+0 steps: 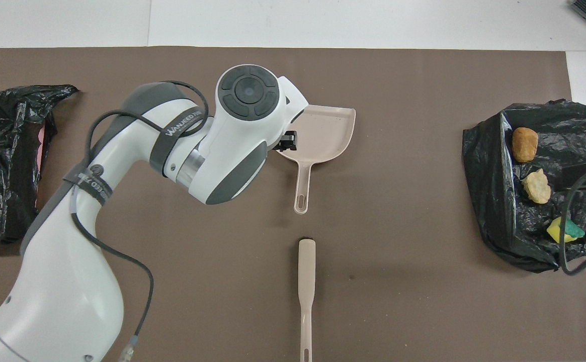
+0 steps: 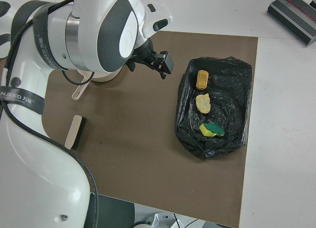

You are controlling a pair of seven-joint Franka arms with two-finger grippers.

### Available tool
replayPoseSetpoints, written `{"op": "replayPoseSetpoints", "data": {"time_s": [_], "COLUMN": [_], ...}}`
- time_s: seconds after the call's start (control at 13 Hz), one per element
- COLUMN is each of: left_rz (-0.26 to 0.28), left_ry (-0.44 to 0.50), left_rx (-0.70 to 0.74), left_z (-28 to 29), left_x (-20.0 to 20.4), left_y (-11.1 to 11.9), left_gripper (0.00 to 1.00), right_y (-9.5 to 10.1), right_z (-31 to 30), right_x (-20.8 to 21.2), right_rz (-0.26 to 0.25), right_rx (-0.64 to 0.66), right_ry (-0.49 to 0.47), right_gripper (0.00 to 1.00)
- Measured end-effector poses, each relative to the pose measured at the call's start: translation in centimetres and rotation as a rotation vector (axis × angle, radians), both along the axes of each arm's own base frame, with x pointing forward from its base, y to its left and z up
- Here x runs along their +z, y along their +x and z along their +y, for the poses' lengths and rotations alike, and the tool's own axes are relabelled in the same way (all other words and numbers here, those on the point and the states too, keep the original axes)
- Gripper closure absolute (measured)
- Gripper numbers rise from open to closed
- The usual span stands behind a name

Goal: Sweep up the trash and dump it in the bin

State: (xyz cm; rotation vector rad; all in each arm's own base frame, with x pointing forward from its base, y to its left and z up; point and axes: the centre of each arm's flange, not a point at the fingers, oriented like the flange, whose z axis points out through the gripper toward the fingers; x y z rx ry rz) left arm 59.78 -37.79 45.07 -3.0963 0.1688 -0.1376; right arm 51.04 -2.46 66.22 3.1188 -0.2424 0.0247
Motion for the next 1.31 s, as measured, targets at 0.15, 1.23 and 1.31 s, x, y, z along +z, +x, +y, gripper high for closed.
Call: {"op": "replayPoseSetpoints", "data": {"time_s": [0.15,1.23,1.31], "left_rz": [0.001,0.101,0.119], "left_ry": [0.014,-0.049,-0.05], "left_rx": [0.019,-0.031,-0.044], "left_z": [3.2,27.1,28.6], "left_x": [1.5,15.1,16.2], "left_y": [0.0,-3.9,-4.5], "left_gripper": [0.0,0.0,0.0], "right_y": [0.0,0.0,0.0], "right_z": [0.0,0.0,-0.1], "right_x": [0.0,0.0,0.0], "right_rz": [0.0,0.0,0.0], "right_rx": [0.0,-0.001,-0.001], "right_ry": [0.0,0.0,0.0], "right_gripper": [0.0,0.0,0.0]}}
